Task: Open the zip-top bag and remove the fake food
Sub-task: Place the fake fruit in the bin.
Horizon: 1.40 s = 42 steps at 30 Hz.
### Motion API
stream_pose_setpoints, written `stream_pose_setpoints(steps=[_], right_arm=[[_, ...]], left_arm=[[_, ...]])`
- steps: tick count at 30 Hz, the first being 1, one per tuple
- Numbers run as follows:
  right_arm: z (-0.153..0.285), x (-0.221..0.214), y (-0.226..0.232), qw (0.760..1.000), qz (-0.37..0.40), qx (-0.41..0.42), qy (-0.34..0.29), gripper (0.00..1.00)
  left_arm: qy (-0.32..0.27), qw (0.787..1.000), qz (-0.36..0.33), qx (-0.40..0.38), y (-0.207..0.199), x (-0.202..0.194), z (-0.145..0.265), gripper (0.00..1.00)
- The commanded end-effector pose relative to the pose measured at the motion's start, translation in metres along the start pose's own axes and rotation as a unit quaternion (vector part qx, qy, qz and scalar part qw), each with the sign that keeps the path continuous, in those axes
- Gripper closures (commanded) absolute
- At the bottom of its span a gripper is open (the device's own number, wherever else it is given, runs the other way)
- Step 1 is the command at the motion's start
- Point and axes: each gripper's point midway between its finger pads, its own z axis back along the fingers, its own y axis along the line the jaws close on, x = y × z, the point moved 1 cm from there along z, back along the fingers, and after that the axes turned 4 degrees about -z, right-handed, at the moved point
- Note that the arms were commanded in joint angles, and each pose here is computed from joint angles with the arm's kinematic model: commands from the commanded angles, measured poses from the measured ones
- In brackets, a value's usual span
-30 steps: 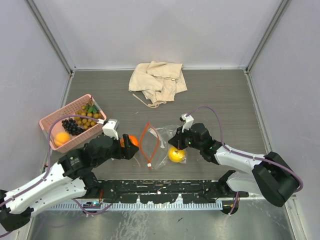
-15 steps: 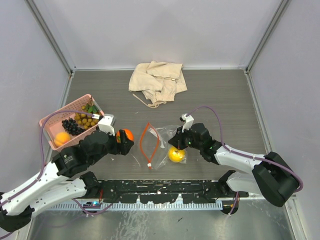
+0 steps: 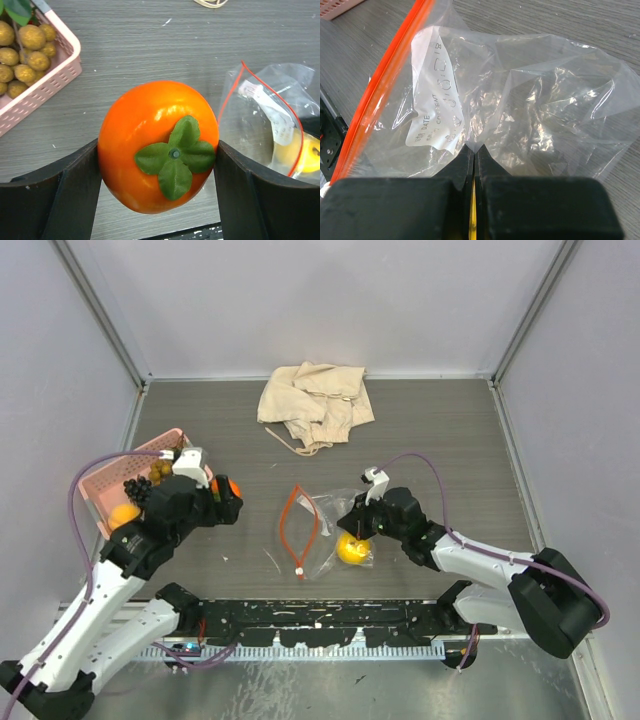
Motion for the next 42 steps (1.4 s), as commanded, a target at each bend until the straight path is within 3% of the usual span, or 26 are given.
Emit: stream_pose_setpoints(steps=[1, 10, 16, 21, 25, 35, 42], right_arm=[[0.002, 0.017, 0.008, 0.999, 0.016, 0.013, -0.037, 0.99], [0.002, 0.016, 0.006, 0.999, 0.016, 0.011, -0.036, 0.99], [0.002, 0.016, 0.005, 0.999, 0.017, 0.009, -0.037, 0.99], [0.001, 0.015, 0.005, 0.999, 0.018, 0.011, -0.034, 0.99], [0.001, 0.015, 0.004, 0.999, 0.017, 0.009, -0.033, 0.99], [0.000, 0.012, 0.004, 0.999, 0.013, 0.012, -0.029, 0.99], [-0.001, 0.011, 0.004, 1.000, 0.010, 0.013, -0.026, 0.99]], left_arm=[[-0.019, 1.000, 0.005, -0.018, 0.003, 0.027, -0.002, 0.66], [-0.032, 0.995, 0.089, 0.028, 0.046, 0.049, -0.020, 0.67], [-0.047, 0.978, 0.181, 0.088, 0.093, 0.051, -0.029, 0.67], [-0.059, 0.950, 0.267, 0.151, 0.135, 0.045, -0.028, 0.66], [-0.066, 0.915, 0.324, 0.231, 0.171, 0.035, -0.020, 0.66], [-0.049, 0.840, 0.385, 0.379, 0.215, 0.013, -0.005, 0.59], [-0.040, 0.820, 0.399, 0.408, 0.227, 0.010, -0.011, 0.56]])
